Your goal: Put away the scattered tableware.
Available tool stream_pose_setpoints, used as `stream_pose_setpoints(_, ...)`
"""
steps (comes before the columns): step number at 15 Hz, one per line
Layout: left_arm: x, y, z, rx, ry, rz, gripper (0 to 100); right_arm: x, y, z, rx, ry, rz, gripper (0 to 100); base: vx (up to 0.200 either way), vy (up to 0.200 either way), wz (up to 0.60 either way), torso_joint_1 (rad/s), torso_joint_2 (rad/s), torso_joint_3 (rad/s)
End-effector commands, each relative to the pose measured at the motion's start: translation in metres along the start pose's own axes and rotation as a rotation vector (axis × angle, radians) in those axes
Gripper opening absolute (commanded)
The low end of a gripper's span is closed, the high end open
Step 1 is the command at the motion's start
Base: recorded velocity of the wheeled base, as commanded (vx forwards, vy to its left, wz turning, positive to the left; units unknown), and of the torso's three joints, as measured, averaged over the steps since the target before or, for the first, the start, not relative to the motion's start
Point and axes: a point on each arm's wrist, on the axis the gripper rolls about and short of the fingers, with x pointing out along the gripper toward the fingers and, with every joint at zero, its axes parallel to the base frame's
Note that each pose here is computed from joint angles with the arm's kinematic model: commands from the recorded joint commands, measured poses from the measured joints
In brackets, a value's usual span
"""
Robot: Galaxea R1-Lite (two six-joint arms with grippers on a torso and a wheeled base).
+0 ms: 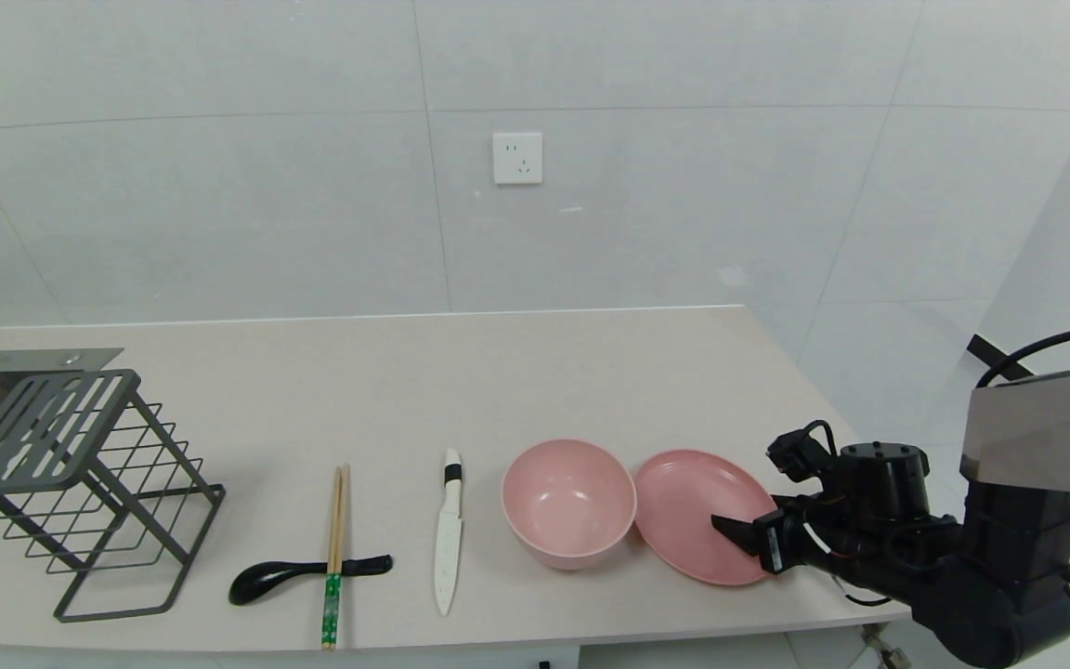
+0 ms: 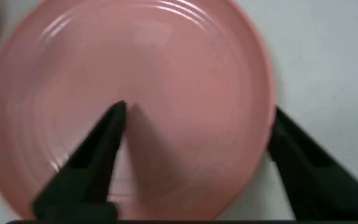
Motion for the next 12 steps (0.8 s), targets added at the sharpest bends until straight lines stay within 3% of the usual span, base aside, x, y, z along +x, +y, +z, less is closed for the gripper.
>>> stream_pose_setpoints(1,0.0,0.0,0.0,0.0,0.001,0.0,100,0.001,-0.005,-0.004,0.014,0.019,-0.034,0,0.0,0.0,0.0,0.0,0.0,0.0)
stream_pose_setpoints(4,0.0,0.0,0.0,0.0,0.001,0.0,100,-0.001,-0.017,-0.003,0.04,0.006,-0.074,0,0.0,0.0,0.0,0.0,0.0,0.0)
stream_pose_setpoints(6,0.0,0.0,0.0,0.0,0.001,0.0,100,-0.004,-0.022,0.005,0.038,-0.068,-0.081,0,0.0,0.0,0.0,0.0,0.0,0.0)
stream_pose_setpoints(7,0.0,0.0,0.0,0.0,0.001,0.0,100,-0.01,-0.021,0.018,0.046,-0.16,-0.055,0,0.0,0.0,0.0,0.0,0.0,0.0)
stream_pose_setpoints(10,0.0,0.0,0.0,0.0,0.001,0.0,100,-0.021,-0.019,0.037,0.098,-0.32,-0.035,0,0.0,0.0,0.0,0.0,0.0,0.0)
stream_pose_setpoints(12,0.0,0.0,0.0,0.0,0.001,0.0,100,-0.031,-0.017,0.045,0.152,-0.367,-0.021,0,0.0,0.0,0.0,0.0,0.0,0.0)
